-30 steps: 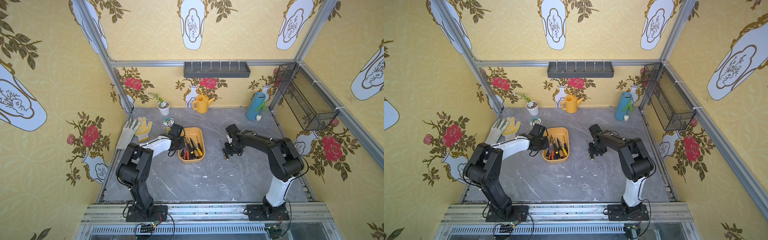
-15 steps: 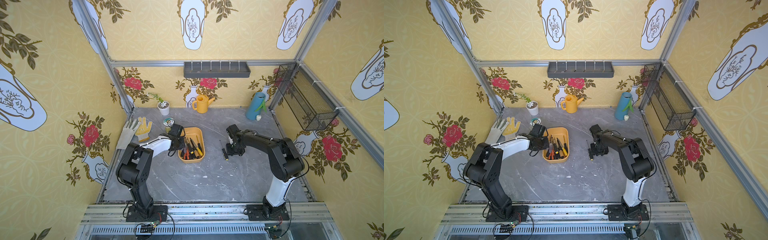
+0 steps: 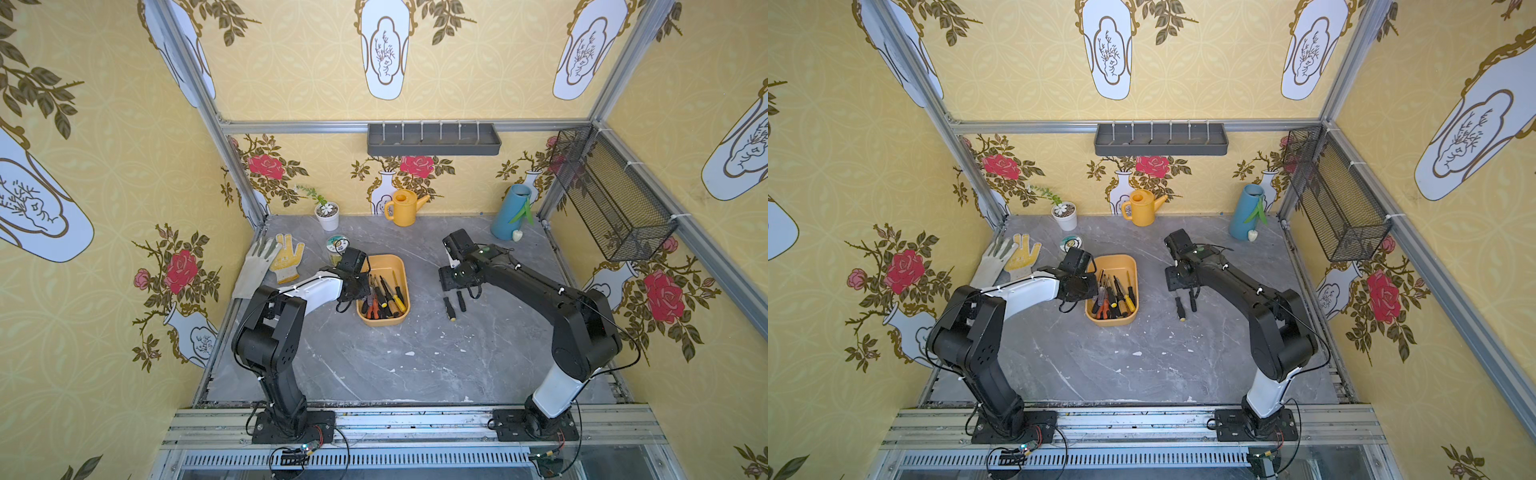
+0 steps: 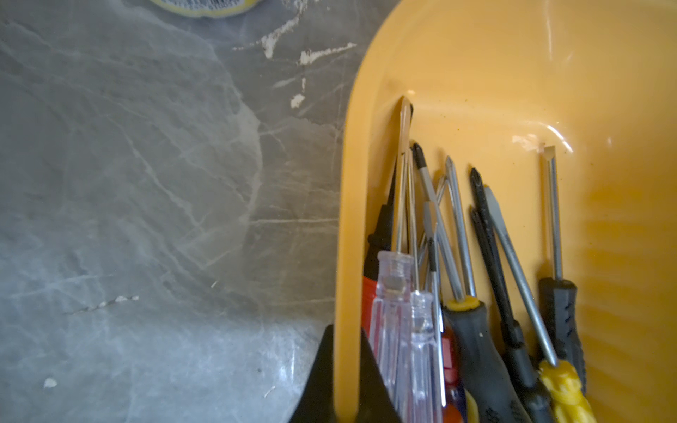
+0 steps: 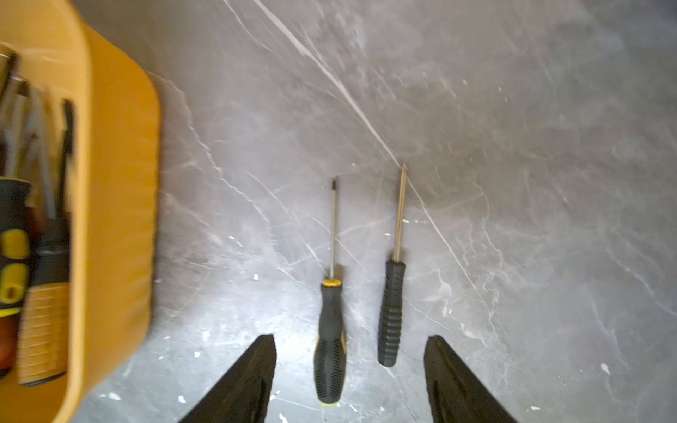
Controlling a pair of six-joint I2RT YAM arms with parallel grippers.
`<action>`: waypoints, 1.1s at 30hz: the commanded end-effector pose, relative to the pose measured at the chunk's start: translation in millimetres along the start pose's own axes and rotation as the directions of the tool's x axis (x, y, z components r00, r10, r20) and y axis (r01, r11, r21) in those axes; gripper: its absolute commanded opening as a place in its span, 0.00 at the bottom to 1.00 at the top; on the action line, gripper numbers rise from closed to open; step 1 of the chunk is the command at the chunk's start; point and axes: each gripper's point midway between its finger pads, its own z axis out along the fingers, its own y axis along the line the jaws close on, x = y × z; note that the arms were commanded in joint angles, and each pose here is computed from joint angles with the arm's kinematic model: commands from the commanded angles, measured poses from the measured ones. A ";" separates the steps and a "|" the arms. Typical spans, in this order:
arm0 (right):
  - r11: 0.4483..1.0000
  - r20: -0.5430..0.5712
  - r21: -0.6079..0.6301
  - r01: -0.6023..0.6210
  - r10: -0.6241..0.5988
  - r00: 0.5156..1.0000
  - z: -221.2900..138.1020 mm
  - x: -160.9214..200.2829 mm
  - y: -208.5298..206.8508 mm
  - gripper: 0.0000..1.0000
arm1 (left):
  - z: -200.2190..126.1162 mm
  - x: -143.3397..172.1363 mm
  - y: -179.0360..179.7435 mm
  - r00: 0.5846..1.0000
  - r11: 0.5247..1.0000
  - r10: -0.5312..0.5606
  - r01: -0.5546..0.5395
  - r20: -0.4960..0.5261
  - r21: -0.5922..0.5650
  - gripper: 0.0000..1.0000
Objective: Take out the screwdriver from the storage box
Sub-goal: Place the screwdriver at the center of the board, then pick up the screwdriver from the storage box.
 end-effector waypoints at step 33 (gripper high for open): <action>0.880 -0.151 -0.413 0.233 -0.318 0.936 24.6 41.7 177.6 0.61 | 12.1 42.5 1.2 0.989 1.000 -0.001 0.000 -0.149 -0.007 0.00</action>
